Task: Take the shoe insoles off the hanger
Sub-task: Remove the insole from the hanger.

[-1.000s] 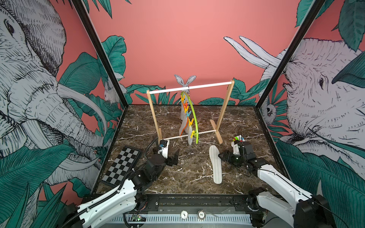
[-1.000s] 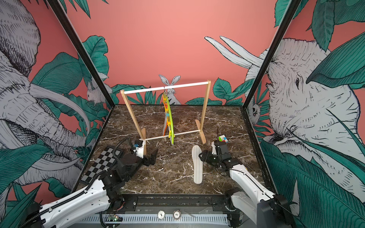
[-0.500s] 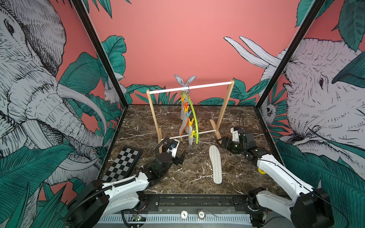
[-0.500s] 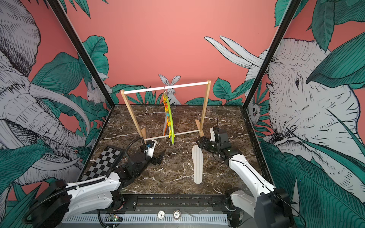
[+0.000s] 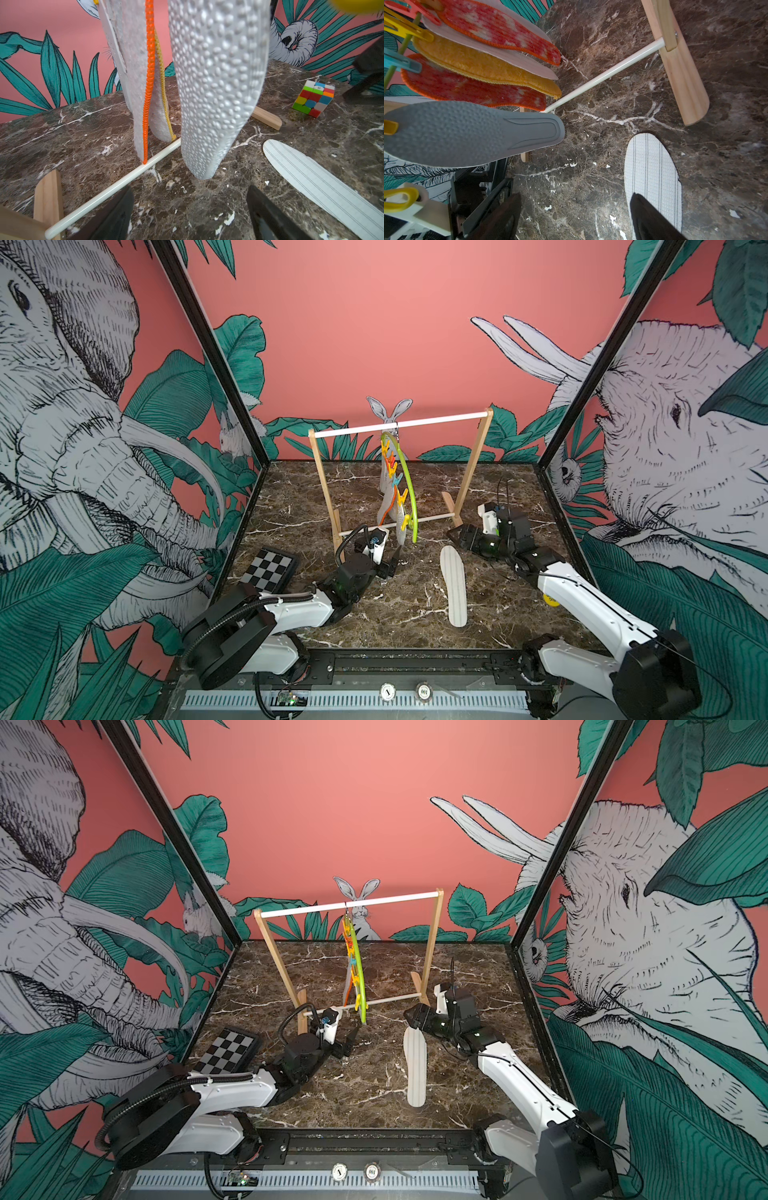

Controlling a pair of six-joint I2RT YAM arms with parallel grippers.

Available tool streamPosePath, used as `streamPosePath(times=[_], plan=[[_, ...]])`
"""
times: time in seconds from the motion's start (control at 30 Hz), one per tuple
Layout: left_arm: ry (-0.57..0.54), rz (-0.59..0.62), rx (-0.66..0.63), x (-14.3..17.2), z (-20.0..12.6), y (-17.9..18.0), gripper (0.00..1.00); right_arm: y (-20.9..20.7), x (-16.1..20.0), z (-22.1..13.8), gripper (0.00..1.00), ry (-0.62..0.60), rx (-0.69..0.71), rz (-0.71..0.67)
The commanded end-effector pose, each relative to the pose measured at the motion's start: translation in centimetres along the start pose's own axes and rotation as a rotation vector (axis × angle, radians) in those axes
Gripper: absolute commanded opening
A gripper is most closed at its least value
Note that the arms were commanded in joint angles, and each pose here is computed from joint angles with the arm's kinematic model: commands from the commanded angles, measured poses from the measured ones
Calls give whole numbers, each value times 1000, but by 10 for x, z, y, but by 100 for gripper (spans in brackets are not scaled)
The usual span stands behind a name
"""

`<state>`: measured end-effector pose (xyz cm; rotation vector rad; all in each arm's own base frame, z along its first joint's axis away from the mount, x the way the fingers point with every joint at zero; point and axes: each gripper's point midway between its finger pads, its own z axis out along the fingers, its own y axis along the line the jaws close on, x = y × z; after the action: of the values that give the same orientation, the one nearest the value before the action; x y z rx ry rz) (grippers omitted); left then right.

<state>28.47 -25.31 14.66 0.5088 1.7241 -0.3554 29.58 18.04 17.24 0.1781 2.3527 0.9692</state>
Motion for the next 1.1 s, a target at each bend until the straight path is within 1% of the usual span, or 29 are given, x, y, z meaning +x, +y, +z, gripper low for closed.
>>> streamPosePath(times=[0.0,0.1,0.27,0.47,0.67,0.9,1.07], plan=[[-78,-46,3,-23,7,-3,85,17,-12,-8,87,-45,-41,-34],[-88,-59,-12,-22,10,-2,85,18,-14,-12,91,-56,-39,-34],[-93,-68,-26,-19,19,-4,85,21,-14,-13,93,-61,-47,-30],[-103,-82,-64,-16,30,-2,86,28,-16,-12,94,-58,-74,-24],[-109,-95,-133,-11,39,5,86,32,-18,-13,94,-63,-84,-22],[-88,-77,-143,0,55,-5,86,34,-14,-9,95,-48,-107,-13],[-87,-94,-226,14,60,3,87,33,-11,-8,95,-43,-112,-7]])
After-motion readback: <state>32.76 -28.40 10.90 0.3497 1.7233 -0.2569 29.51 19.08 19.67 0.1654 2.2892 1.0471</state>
